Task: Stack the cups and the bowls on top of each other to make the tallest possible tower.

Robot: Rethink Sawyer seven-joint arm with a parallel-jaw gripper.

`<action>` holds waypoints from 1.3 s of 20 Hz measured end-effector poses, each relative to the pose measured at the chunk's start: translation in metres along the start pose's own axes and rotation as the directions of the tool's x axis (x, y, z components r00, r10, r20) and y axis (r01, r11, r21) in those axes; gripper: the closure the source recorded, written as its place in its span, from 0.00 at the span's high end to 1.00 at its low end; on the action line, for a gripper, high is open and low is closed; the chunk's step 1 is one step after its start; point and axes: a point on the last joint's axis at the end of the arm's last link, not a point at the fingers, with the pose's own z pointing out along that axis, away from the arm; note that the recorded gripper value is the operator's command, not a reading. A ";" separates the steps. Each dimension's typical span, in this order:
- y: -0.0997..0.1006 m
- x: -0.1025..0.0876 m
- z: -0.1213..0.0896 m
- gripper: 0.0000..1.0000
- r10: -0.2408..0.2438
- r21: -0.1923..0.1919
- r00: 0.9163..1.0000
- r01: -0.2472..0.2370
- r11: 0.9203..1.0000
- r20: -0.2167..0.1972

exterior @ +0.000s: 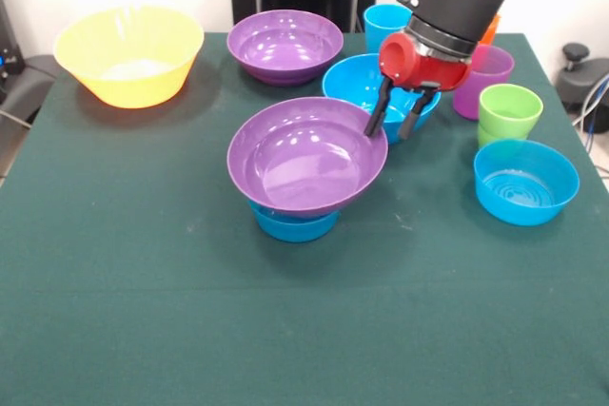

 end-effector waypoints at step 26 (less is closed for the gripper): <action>-0.015 -0.002 -0.031 1.00 0.012 0.032 0.999 -0.011 0.999 -0.034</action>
